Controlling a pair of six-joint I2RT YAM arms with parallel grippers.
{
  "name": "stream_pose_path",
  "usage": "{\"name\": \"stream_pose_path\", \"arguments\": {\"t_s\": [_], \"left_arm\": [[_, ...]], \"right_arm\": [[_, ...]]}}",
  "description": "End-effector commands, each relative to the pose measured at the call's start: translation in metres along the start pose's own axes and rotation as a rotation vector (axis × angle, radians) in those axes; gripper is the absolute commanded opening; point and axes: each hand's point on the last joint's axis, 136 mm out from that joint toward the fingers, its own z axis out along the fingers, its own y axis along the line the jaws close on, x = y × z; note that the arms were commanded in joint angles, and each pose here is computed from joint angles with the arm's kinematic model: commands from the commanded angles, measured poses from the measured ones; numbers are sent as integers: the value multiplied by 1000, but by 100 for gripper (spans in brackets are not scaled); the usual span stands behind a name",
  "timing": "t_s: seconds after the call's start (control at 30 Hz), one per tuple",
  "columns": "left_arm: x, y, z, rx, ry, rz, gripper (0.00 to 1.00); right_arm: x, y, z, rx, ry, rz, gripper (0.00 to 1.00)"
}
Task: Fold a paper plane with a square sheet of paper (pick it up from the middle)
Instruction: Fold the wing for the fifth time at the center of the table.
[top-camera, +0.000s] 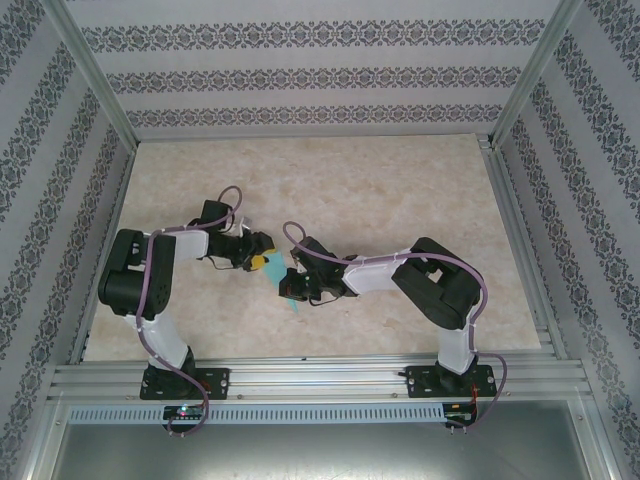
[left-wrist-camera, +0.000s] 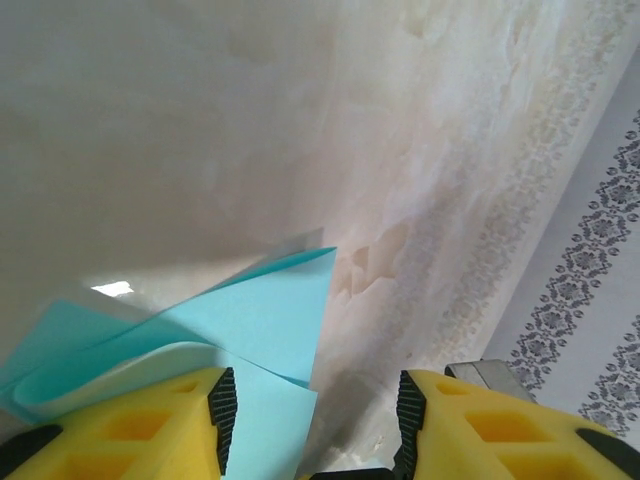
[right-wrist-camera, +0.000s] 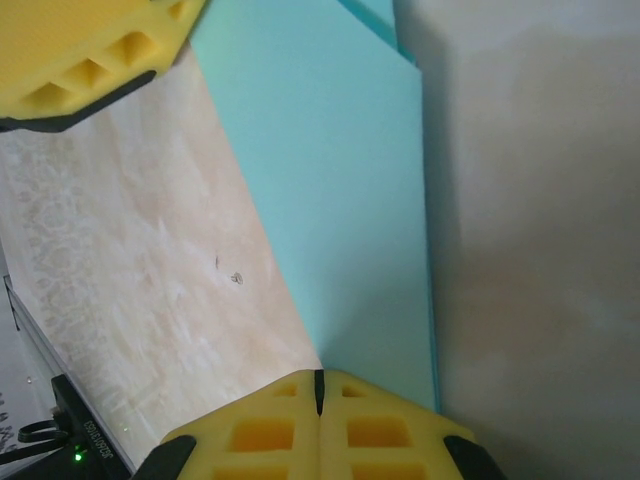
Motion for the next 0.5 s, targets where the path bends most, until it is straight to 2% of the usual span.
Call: {"name": "stream_pose_path", "arguments": {"t_s": [0.0,0.3,0.47], "left_arm": [[-46,17,-14,-49,-147,53,51],[-76,10,-37,-33,-206,42,53],[-73,-19,-55,27,-228,67,55]], "right_arm": [[47,-78,1,254,162,100,0],[47,-76,1,238,172,96,0],[43,-70,2,220,165,92,0]]}}
